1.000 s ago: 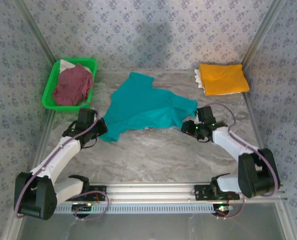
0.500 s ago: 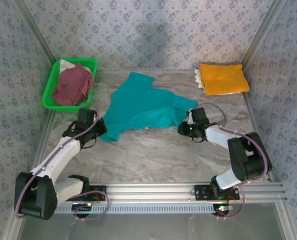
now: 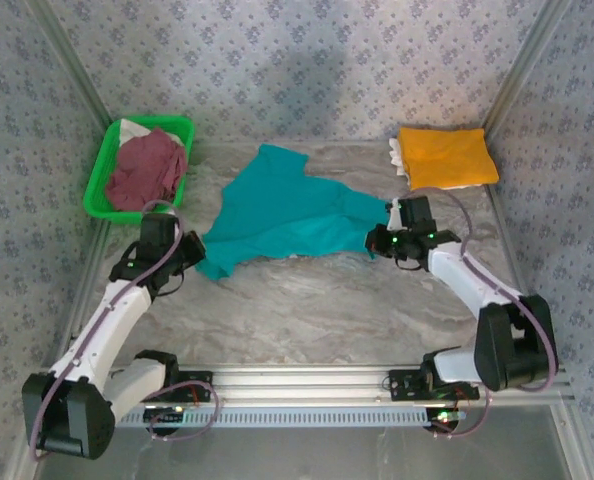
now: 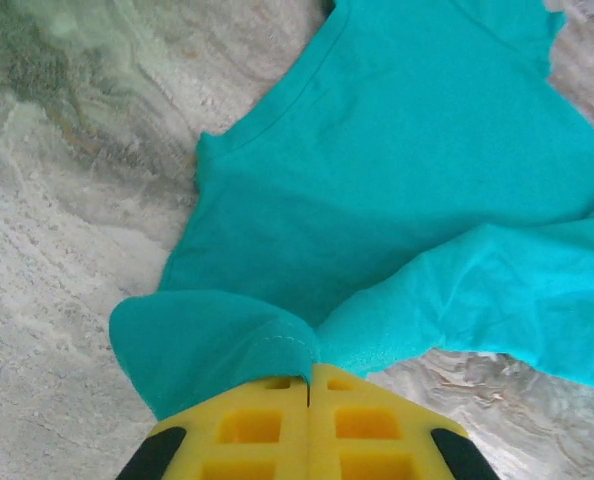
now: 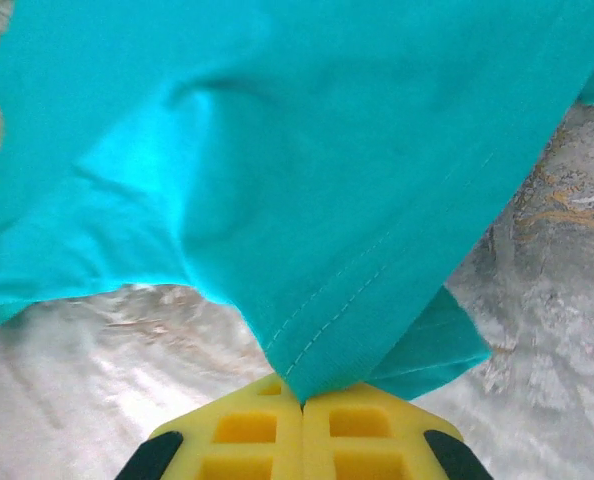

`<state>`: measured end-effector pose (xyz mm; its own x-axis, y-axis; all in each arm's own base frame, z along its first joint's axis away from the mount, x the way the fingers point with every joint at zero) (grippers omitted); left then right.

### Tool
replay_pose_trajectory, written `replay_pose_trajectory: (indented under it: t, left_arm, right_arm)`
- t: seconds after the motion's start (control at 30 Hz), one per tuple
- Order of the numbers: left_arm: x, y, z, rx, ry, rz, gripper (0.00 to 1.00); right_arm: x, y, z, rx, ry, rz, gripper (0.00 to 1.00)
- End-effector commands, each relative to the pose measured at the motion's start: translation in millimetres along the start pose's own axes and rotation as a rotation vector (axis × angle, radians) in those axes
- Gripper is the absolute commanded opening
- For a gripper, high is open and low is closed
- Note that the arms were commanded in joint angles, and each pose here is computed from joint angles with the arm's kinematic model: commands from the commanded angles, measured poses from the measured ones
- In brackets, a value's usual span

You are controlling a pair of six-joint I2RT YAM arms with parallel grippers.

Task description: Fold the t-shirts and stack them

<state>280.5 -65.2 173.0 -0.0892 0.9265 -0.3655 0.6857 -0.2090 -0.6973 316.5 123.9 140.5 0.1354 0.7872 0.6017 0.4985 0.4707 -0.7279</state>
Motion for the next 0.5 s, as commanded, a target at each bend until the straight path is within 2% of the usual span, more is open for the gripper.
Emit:
replay_pose_trajectory:
  t: [0.0, 0.27, 0.4, 0.47]
  left_arm:
    - [-4, -19, -9, 0.000, -0.017, 0.015, 0.00]
    - [-5, -51, -18, 0.002, -0.022, 0.024, 0.00]
    - [-1, -57, 1, 0.063, -0.023, 0.020, 0.00]
    - [6, -56, 17, 0.109, -0.028, -0.003, 0.00]
  right_arm:
    - [3, -28, 17, 0.132, 0.142, -0.010, 0.00]
    - [21, -81, 21, 0.145, 0.217, -0.062, 0.00]
    - [8, -91, 38, 0.151, 0.245, -0.012, 0.00]
    - [-12, -86, 56, 0.184, 0.237, 0.052, 0.00]
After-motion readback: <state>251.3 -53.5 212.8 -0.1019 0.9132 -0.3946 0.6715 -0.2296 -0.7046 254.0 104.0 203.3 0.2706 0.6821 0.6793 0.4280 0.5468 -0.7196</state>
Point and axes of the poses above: each hand's point on the last joint's axis, 136 mm out from that joint toward the fingers, its own y axis out along the fingers, its own x axis along the line the jaws close on, z = x × y, the point moved 2 cm from there along -y, back along the fingers, and after that the axes turned 10 degrees about y, right-handed, at the moved point
